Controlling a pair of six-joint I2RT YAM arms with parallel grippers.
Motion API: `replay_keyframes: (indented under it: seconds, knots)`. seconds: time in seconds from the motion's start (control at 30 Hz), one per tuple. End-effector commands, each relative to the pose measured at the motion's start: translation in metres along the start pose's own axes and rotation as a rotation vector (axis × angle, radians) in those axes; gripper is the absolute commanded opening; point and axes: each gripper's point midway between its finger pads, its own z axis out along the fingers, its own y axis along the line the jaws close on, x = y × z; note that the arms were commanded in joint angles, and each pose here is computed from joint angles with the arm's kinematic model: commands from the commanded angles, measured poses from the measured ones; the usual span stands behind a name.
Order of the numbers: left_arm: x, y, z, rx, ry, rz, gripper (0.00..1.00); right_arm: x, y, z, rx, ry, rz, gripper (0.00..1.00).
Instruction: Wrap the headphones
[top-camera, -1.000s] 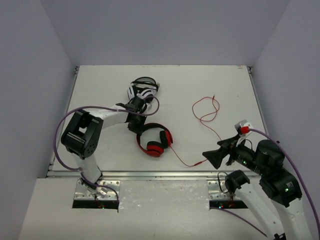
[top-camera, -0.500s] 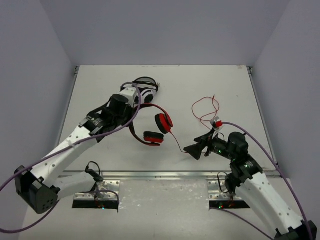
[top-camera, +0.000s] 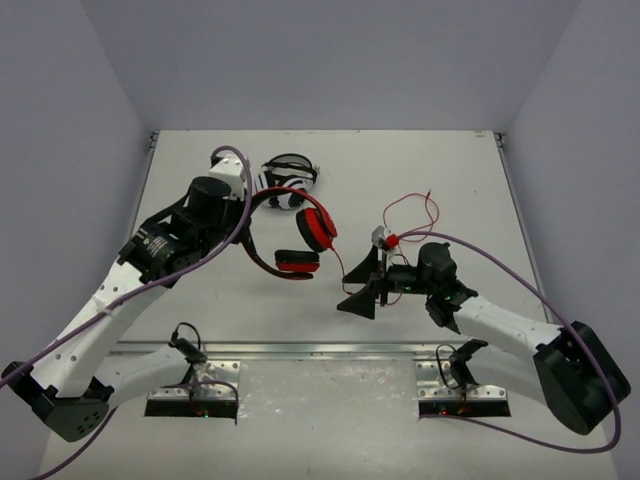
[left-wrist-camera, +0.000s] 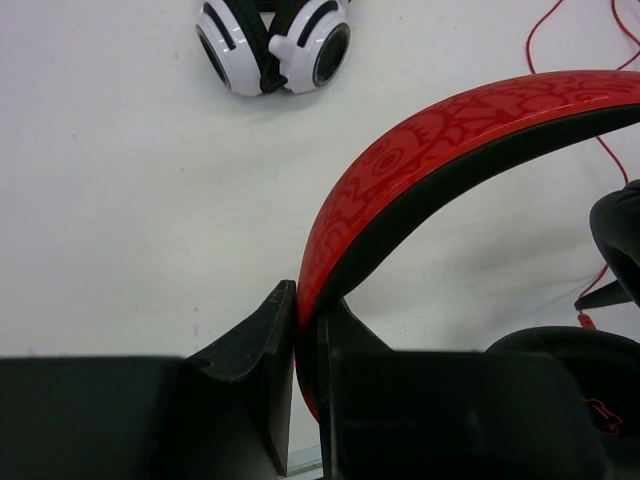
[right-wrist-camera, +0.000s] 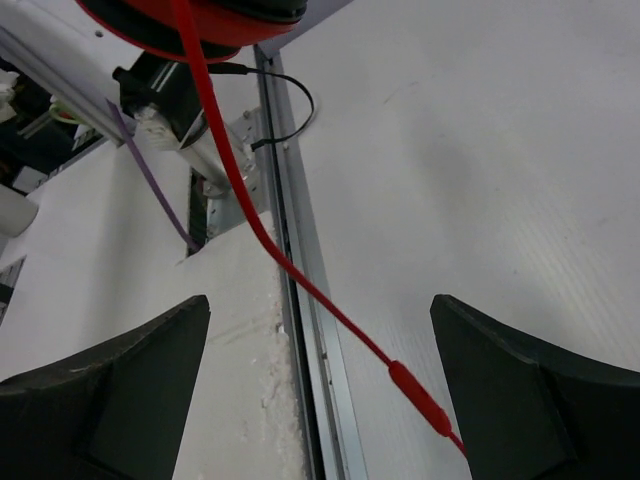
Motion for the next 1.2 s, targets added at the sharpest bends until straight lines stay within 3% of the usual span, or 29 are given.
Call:
replay_keyframes:
  seconds: [0.0,0.07,0.1,0.13,0.4,0.43,0.7,0.83,0.93,0.97,1.0,1.17]
  knots:
    - [-0.035,-0.006,-0.018,0.029,-0.102,-0.076,0.00,-0.015,0.021,0.008,-0.114,-0.066,-0.091,0.91]
    - [-0.042,-0.008,-0.022,0.041,-0.119,-0.085,0.00,-0.010,0.018,0.014,-0.112,-0.047,-0.093,0.78]
    - [-0.047,-0.007,-0.025,0.039,-0.136,-0.100,0.00,-0.003,0.014,0.017,-0.106,-0.022,-0.072,0.66]
    - [-0.055,-0.007,-0.031,0.040,-0.160,-0.113,0.00,0.000,0.012,0.019,-0.108,-0.018,-0.067,0.59]
    - [-0.075,0.001,-0.045,0.010,-0.231,-0.155,0.00,0.010,0.001,0.019,-0.061,-0.040,-0.046,0.30]
    - [-0.076,0.004,-0.045,-0.009,-0.237,-0.157,0.00,0.008,0.003,0.018,-0.063,-0.045,-0.064,0.21]
    - [-0.077,0.029,-0.043,-0.141,-0.296,-0.215,0.00,0.026,0.005,-0.007,0.033,-0.053,-0.084,0.20]
    - [-0.080,0.031,-0.043,-0.154,-0.319,-0.251,0.00,0.032,0.007,-0.015,0.061,-0.059,-0.091,0.30]
    - [-0.082,0.028,-0.041,-0.141,-0.320,-0.253,0.00,0.030,0.009,-0.016,0.055,-0.059,-0.095,0.21]
    - [-0.081,0.027,-0.039,-0.140,-0.317,-0.253,0.00,0.029,0.010,-0.015,0.049,-0.056,-0.095,0.07]
    - [-0.082,0.028,-0.038,-0.148,-0.317,-0.251,0.00,0.028,0.010,-0.015,0.052,-0.053,-0.095,0.01]
    - [-0.073,0.047,-0.025,-0.274,-0.314,-0.191,0.00,0.027,-0.011,-0.020,0.232,0.043,-0.078,0.01]
